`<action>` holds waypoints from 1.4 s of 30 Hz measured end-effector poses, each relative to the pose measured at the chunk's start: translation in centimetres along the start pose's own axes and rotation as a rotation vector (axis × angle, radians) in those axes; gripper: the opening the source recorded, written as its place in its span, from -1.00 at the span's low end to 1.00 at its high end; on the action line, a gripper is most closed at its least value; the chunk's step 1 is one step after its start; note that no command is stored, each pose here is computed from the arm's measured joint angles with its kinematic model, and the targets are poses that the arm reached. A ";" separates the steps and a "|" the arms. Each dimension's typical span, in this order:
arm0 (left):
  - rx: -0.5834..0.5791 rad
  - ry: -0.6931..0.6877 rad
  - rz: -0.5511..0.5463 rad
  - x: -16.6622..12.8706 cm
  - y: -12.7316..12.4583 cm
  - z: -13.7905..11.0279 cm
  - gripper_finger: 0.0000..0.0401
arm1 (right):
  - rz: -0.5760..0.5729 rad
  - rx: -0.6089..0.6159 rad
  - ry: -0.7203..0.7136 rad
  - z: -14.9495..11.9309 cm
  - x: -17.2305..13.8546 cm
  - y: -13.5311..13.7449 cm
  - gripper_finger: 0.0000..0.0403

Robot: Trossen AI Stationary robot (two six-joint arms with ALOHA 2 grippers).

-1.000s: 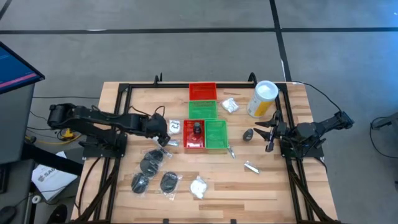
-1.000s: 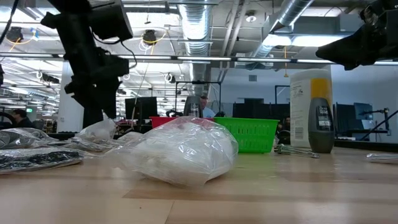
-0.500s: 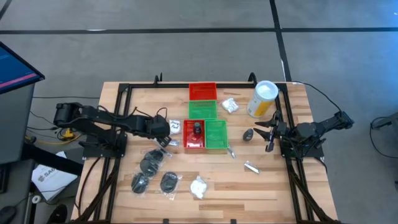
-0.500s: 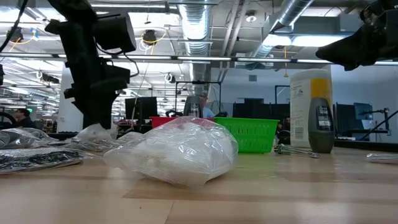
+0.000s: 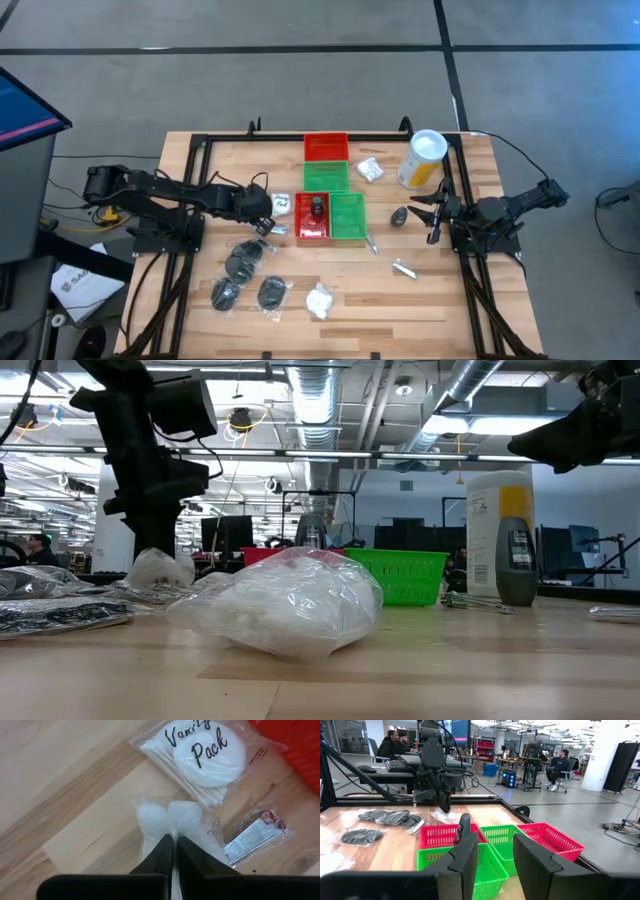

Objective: Pick & Place Travel size toiletries
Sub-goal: Put the white cotton pack into the bottom green bin

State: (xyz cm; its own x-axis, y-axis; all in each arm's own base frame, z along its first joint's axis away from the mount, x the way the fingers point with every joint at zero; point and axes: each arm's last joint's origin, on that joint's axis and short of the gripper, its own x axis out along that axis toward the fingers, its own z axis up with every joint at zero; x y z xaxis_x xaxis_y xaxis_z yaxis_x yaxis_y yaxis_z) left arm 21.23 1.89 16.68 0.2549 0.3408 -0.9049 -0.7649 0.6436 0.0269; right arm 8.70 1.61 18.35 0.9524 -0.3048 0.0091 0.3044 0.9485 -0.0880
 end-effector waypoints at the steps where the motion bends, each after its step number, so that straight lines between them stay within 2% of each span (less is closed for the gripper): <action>1: 0.000 0.000 0.000 0.0 0.0 0.0 -0.98 | 0.000 0.000 0.000 0.0 0.0 0.0 -0.43; 11: -0.003 -0.015 -0.015 -0.4 0.1 0.1 -0.99 | 0.000 0.000 0.000 0.0 0.0 0.0 -0.43; 20: 0.031 -0.167 -0.083 -2.9 -0.7 2.8 -0.99 | 0.000 0.001 0.000 0.0 0.0 0.0 -0.43; 26: 0.095 -0.297 -0.167 -4.0 -1.7 4.5 -0.99 | 0.000 0.147 -0.001 0.0 0.0 0.0 -0.43; 30: 0.143 -0.390 -0.266 -5.1 -2.4 5.6 -0.99 | 0.001 0.179 -0.025 0.3 0.0 0.0 -0.43; 34: 0.213 -0.498 -0.435 -6.1 -3.4 6.6 -0.99 | 0.002 0.223 -0.077 0.9 0.0 -0.1 -0.43; 37: 0.244 -0.575 -0.550 -6.8 -4.0 7.3 -0.99 | 0.049 0.237 -0.100 1.2 0.1 0.1 -0.43; 42: 0.283 -0.666 -0.666 -7.8 -4.5 7.9 -0.99 | 0.061 0.225 -0.097 1.9 0.6 0.5 -0.43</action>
State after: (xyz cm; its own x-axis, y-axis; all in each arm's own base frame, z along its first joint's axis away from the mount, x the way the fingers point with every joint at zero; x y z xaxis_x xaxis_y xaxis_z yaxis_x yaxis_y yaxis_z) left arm 27.37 1.78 26.95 0.9304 0.1099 -0.3498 -0.1963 0.9551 -0.2219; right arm 9.45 2.08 20.22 0.9631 -0.2471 0.1069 0.2325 0.9636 0.1323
